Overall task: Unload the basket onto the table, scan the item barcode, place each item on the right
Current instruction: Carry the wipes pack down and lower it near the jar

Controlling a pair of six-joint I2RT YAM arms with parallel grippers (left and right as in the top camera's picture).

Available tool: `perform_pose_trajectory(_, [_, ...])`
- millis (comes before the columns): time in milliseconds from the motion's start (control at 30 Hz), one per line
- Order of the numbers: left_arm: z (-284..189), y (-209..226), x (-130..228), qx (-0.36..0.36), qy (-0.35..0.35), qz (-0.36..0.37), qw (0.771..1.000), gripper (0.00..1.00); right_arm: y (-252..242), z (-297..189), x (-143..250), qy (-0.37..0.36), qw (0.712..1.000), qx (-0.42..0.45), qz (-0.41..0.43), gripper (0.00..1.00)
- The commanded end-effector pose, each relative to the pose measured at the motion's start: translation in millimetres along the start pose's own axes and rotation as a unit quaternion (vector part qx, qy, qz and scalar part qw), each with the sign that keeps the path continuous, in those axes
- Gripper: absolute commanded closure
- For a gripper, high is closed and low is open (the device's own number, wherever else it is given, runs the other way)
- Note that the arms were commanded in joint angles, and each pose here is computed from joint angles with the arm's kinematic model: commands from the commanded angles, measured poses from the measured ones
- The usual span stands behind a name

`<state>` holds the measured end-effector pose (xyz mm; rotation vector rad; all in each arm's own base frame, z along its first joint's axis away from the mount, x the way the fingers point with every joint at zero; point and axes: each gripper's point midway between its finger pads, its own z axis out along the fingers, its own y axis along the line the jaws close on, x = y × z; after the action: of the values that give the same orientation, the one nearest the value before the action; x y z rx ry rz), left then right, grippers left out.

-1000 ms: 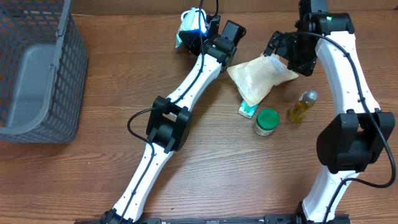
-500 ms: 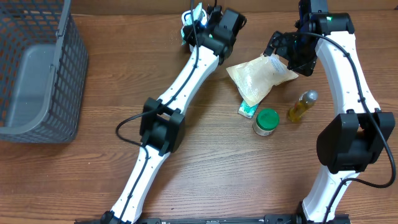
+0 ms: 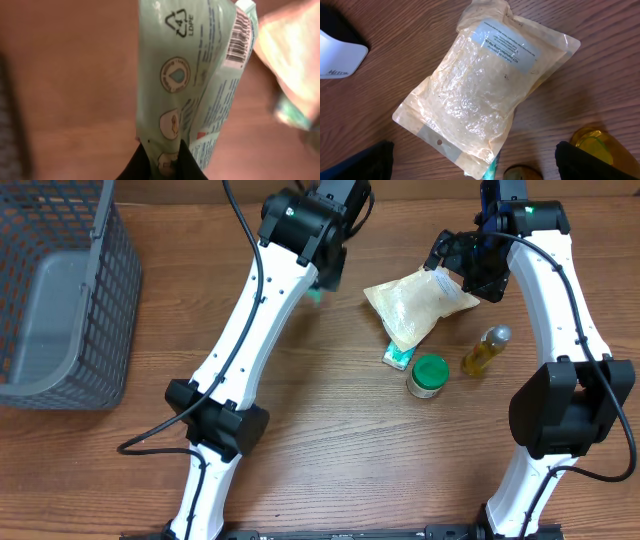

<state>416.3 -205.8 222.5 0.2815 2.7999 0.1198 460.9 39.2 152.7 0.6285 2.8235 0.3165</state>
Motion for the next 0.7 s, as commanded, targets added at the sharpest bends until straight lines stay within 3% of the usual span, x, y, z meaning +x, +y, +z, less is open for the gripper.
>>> perform_pose_trajectory(0, [15,-41,21,0.109,0.076,-0.02,0.991,0.96,7,-10,-6,-0.015,1.0,-0.011,-0.004,0.0])
perform_pose_trajectory(133, [19,-60,36,0.157,0.115,-0.014,0.981,0.96,7,-10,-6,-0.015,1.0,-0.011,-0.004,0.0])
perform_pose_trajectory(433, [60,-69,81,0.12,0.218,-0.053,0.967,0.96,7,-10,-6,-0.015,1.0,-0.011,-0.004,0.0])
perform_pose_trajectory(667, [104,-80,113,0.097,0.259,-0.053,0.96,0.96,7,-10,-6,-0.015,1.0,-0.011,-0.004,0.0])
